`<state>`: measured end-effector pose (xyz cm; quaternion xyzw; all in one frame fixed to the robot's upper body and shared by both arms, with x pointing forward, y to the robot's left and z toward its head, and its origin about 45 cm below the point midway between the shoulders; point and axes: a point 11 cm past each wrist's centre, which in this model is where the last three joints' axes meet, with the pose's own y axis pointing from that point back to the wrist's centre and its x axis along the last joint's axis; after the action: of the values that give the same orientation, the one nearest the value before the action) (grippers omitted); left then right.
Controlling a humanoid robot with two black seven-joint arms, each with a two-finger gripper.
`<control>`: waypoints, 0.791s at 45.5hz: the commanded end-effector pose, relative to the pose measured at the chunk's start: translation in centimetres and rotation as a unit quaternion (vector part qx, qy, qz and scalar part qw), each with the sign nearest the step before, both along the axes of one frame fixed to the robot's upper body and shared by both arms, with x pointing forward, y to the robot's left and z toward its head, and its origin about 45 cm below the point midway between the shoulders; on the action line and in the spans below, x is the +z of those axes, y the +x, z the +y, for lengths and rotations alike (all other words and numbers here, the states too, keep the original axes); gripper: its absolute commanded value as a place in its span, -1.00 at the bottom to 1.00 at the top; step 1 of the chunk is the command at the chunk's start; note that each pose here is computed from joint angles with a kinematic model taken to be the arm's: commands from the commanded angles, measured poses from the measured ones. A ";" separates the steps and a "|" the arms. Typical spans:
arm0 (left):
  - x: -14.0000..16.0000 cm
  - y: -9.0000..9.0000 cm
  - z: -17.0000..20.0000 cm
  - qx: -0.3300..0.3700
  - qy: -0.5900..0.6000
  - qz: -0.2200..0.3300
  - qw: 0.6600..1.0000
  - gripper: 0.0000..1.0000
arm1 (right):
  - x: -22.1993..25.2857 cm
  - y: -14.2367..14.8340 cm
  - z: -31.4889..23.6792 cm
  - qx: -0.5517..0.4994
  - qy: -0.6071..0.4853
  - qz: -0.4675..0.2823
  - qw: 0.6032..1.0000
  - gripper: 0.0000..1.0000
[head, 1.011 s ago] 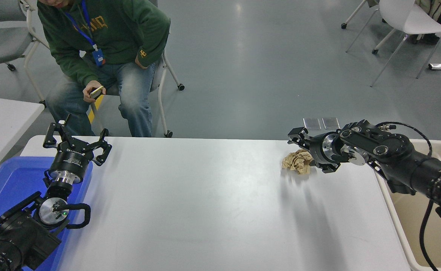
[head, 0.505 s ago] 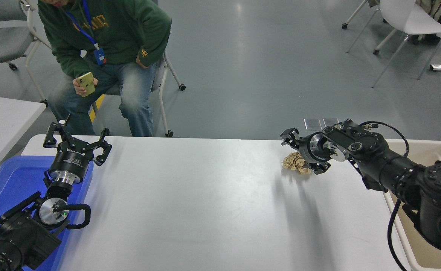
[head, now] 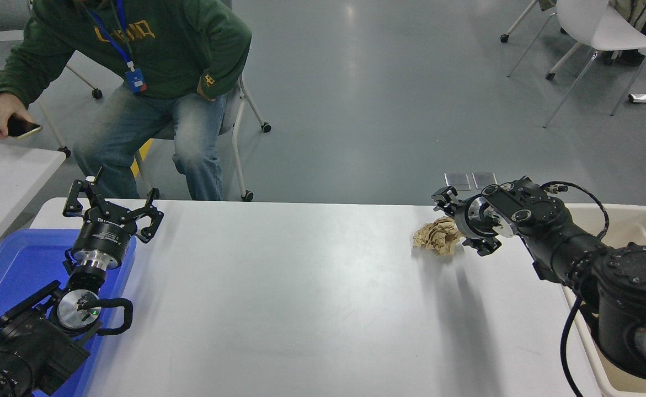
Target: Clean the table surface
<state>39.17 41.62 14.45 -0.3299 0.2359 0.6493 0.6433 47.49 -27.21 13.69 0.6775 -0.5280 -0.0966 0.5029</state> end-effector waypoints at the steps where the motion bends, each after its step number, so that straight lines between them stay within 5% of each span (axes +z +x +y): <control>1: 0.0 0.0 0.0 0.000 0.000 0.000 1.000 1.00 | -0.6 -0.3 -0.9 -0.027 -0.008 -0.010 1.000 0.96; 23: 0.0 0.0 0.1 0.000 0.001 0.000 1.000 1.00 | -1.1 -0.6 2.3 -0.020 0.044 -0.006 0.999 0.95; 31: 0.0 0.0 0.0 0.000 0.000 0.000 1.000 1.00 | -1.2 -0.7 2.3 -0.016 0.041 -0.005 0.999 0.63; 36: 0.0 0.0 0.0 0.000 0.000 0.000 1.000 1.00 | -1.3 -0.7 2.3 -0.017 0.040 -0.005 0.999 0.61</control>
<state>39.17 41.64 14.45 -0.3297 0.2359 0.6495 0.6433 46.88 -25.19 12.61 0.6868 -0.5397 -0.1225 0.4712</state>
